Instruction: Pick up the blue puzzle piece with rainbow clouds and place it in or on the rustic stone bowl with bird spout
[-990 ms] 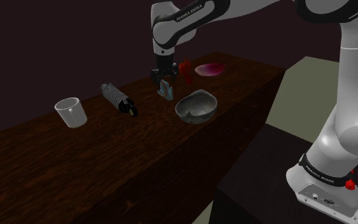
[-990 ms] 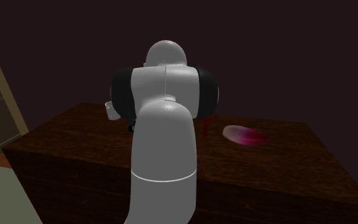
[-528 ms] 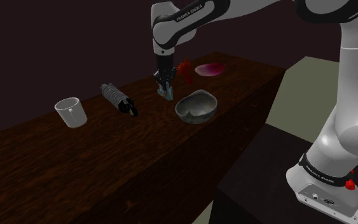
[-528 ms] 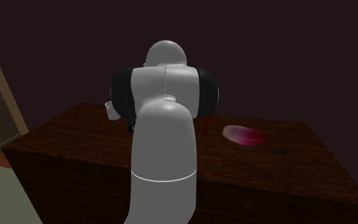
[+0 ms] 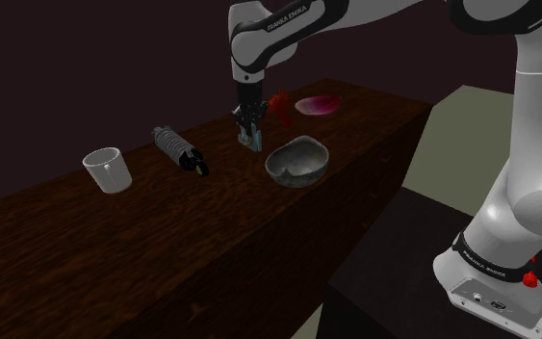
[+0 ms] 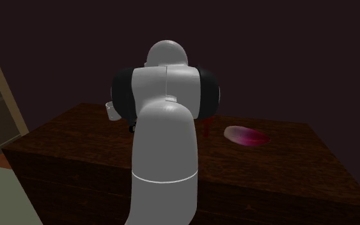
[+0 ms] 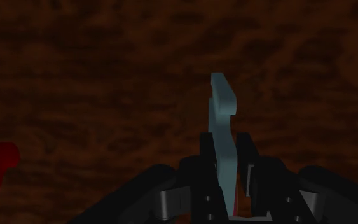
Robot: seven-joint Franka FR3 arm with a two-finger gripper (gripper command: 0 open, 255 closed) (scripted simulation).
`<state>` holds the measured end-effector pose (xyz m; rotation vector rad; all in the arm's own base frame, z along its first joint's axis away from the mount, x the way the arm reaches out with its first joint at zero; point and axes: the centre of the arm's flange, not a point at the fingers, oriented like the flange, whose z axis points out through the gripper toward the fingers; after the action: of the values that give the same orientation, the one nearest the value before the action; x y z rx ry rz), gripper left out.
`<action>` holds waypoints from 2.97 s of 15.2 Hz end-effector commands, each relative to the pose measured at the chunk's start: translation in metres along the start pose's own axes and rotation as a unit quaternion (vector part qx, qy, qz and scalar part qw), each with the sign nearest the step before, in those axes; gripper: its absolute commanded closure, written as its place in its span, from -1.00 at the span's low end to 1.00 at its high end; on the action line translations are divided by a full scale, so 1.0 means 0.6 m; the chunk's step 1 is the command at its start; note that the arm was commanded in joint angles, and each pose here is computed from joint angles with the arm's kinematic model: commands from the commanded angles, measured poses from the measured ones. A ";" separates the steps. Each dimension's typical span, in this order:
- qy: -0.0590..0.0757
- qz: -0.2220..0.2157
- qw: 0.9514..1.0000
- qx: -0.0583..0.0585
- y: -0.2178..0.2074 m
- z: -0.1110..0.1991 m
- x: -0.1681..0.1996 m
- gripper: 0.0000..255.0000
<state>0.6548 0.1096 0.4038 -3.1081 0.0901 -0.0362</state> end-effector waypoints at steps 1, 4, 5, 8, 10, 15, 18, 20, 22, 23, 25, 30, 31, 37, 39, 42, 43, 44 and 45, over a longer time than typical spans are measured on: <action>0.000 0.000 1.000 0.000 -0.001 -0.013 0.000 1.00; 0.000 0.000 1.000 0.000 -0.002 -0.039 0.001 1.00; 0.000 0.000 1.000 0.000 -0.002 -0.048 0.001 1.00; 0.000 0.000 1.000 0.000 -0.003 -0.075 0.002 1.00; 0.000 0.000 1.000 0.000 -0.003 -0.092 0.002 1.00; 0.000 0.000 1.000 0.000 -0.005 -0.136 0.003 1.00; 0.000 0.000 1.000 0.000 -0.006 -0.163 0.004 1.00; 0.000 0.000 1.000 0.000 -0.006 -0.180 0.004 1.00; 0.000 0.000 1.000 0.000 -0.007 -0.198 0.004 1.00; 0.000 0.000 1.000 0.000 -0.007 -0.206 0.005 1.00; 0.000 0.000 1.000 0.000 -0.008 -0.224 0.005 1.00; 0.000 0.000 1.000 0.000 -0.009 -0.268 0.006 1.00; 0.000 0.000 1.000 0.000 -0.009 -0.277 0.006 1.00; 0.000 0.000 1.000 0.000 -0.016 -0.297 -0.102 1.00; 0.000 0.000 1.000 0.000 -0.019 -0.303 -0.146 1.00; 0.000 0.000 1.000 0.000 -0.023 -0.313 -0.211 1.00; 0.000 0.000 1.000 0.000 -0.024 -0.316 -0.233 1.00; 0.000 0.000 1.000 0.000 -0.025 -0.320 -0.254 1.00; 0.000 0.000 1.000 0.000 -0.027 -0.323 -0.276 1.00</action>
<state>0.5024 0.1286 0.5920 -3.1075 0.0889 -0.0365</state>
